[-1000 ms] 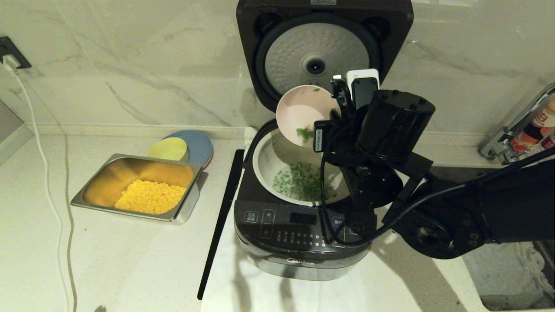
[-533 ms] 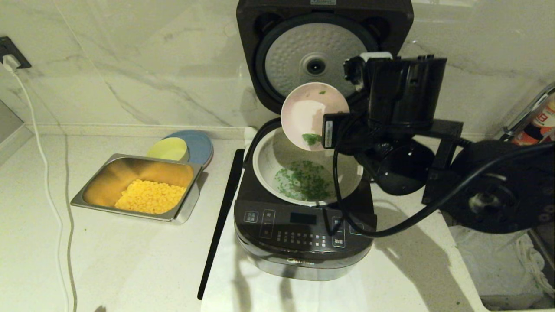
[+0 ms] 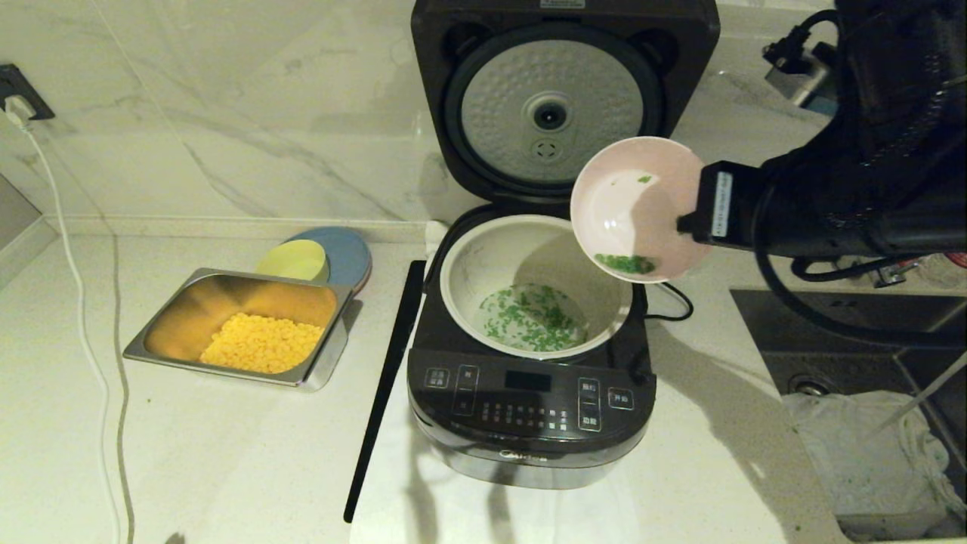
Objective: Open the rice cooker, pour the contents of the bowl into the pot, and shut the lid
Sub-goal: Fill a bowl with water from the tap
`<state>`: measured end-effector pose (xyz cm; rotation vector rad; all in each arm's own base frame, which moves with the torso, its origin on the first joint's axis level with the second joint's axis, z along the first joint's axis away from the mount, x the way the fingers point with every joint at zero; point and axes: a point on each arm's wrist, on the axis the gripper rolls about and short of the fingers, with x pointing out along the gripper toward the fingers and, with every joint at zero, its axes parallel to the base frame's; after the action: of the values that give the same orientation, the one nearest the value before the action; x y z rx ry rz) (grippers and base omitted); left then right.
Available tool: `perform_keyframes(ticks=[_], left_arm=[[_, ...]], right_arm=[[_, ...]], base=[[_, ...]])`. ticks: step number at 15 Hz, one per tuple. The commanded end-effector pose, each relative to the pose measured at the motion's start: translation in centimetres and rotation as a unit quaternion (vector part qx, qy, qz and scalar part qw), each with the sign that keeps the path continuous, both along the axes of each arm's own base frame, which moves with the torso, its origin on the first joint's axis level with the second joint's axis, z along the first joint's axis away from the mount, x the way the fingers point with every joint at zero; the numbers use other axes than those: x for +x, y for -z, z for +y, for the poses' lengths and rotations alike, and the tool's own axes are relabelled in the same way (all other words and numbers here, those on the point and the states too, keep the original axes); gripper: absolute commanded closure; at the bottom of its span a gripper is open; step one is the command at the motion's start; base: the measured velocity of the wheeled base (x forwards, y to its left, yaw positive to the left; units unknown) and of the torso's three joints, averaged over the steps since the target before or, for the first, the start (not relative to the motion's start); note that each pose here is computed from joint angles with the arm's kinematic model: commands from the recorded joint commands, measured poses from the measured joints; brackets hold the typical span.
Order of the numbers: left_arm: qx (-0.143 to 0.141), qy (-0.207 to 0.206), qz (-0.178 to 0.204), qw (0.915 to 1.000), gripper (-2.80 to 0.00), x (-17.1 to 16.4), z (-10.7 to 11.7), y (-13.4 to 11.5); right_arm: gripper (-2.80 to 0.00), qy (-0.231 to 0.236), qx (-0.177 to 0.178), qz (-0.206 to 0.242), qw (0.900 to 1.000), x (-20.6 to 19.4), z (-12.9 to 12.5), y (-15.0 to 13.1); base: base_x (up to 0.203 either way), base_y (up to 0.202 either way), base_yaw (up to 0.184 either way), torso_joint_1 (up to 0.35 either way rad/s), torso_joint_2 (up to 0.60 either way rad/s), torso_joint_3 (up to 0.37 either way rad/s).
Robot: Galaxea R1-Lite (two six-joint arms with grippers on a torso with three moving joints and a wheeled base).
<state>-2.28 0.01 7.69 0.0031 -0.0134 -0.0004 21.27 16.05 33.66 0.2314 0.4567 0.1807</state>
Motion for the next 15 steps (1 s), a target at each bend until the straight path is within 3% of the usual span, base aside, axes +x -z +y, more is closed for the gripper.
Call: perform_keyframes(ticks=[1,4,7,11,15], left_arm=[[0.0,0.0,0.004,1.0,0.0,0.1,0.0,0.3],[0.0,0.0,0.004,1.0,0.0,0.1,0.0,0.3],[0.0,0.0,0.004,1.0,0.0,0.1,0.0,0.3],[0.0,0.0,0.004,1.0,0.0,0.1,0.0,0.3],[0.0,0.0,0.004,1.0,0.0,0.1,0.0,0.3]], right_arm=[[0.0,-0.006,0.011,0.021,1.0,-2.6,-3.7,-1.0],[0.0,0.008,0.006,0.086,0.996,-4.1,-7.3,0.9],[0.0,0.062,0.021,0.128,0.99,-5.5,-11.3,3.2],[0.0,0.145,0.055,0.181,0.971,-5.8,-16.2,6.2],[0.0,0.183,0.094,0.209,0.956,-5.3,-19.8,7.6]], base=[[0.0,0.0,0.0,0.0,0.0,0.0],[0.0,0.0,0.0,0.0,0.0,0.0],[0.0,0.0,0.0,0.0,0.0,0.0],[0.0,0.0,0.0,0.0,0.0,0.0],[0.0,0.0,0.0,0.0,0.0,0.0]])
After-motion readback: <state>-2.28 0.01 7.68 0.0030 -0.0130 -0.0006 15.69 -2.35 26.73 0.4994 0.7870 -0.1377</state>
